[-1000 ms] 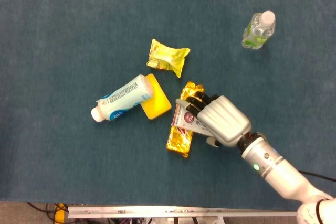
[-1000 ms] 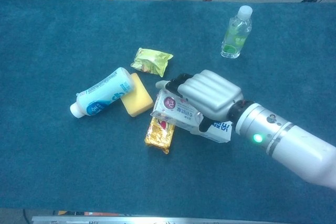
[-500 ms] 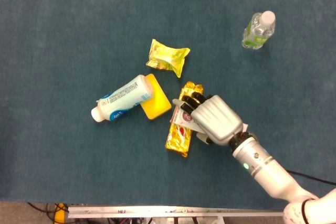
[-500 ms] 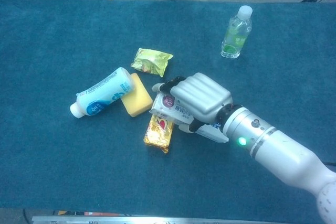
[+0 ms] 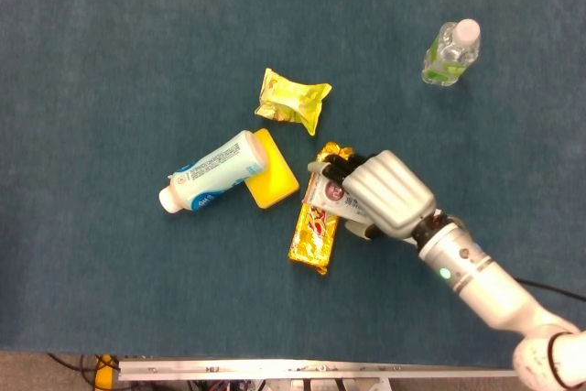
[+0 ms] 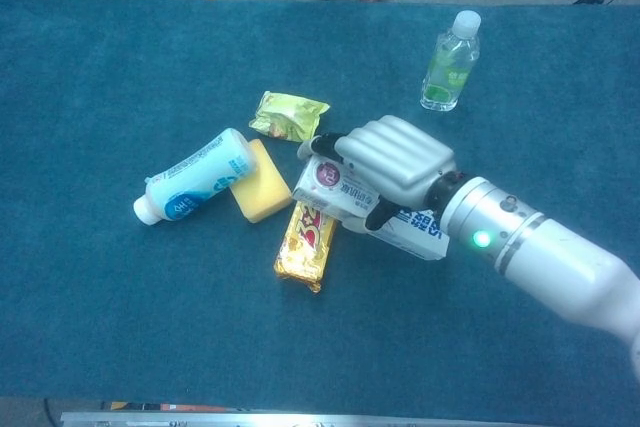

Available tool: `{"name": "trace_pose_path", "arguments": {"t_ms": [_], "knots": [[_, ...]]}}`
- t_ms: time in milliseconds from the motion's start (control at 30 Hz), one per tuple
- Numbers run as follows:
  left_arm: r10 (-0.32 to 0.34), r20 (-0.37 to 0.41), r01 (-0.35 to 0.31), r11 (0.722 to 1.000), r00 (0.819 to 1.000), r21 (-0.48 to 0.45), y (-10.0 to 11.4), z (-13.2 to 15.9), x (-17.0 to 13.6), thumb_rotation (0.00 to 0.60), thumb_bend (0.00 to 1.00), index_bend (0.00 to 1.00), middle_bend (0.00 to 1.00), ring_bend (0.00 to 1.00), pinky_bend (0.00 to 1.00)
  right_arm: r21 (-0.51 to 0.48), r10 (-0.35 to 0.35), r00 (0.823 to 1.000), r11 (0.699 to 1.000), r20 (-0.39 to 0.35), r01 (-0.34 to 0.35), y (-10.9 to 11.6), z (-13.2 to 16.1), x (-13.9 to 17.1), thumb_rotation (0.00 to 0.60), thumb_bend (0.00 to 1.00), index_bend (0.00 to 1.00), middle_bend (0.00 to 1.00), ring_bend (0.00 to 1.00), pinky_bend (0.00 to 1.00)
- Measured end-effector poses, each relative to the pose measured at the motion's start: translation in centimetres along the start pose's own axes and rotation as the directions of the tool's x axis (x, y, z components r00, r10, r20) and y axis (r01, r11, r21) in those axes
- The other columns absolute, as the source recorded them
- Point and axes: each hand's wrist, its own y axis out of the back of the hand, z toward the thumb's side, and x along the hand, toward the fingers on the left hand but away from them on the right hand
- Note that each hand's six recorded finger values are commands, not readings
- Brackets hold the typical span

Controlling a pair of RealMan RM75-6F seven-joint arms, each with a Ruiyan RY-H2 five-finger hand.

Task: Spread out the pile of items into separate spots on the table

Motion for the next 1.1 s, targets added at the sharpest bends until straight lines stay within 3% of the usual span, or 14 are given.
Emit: {"name": "trace_pose_path", "arguments": {"t_ms": [200, 533, 1100], "knots": [[-0.009, 0.004, 0.009, 1.000, 1.000, 0.006, -0.1, 0.3, 0.2, 0.600, 0.37, 0.33, 0.21, 0.13, 0.23, -0.072, 0.026, 0.997, 0.997, -0.069, -0.031, 1.3, 0.0, 1.1, 0.600, 0.37, 0.45, 0.39, 0.42, 0.77], [-0.021, -0.006, 0.021, 1.000, 1.000, 0.009, -0.2, 0.3, 0.2, 0.600, 0.37, 0.33, 0.21, 0.13, 0.23, -0.035, 0.126, 0.977, 0.990, -0.174, -0.134, 0.4, 0.5, 3.1, 0.600, 0.37, 0.45, 0.39, 0.42, 0.77], [-0.030, 0.009, 0.030, 1.000, 1.000, 0.006, -0.5, 0.7, 0.4, 0.600, 0.37, 0.33, 0.21, 0.13, 0.23, 0.069, 0.247, 0.965, 0.968, -0.085, -0.242, -1.3, -3.9, 5.7, 0.600, 0.37, 0.45, 0.39, 0.42, 0.77]]}}
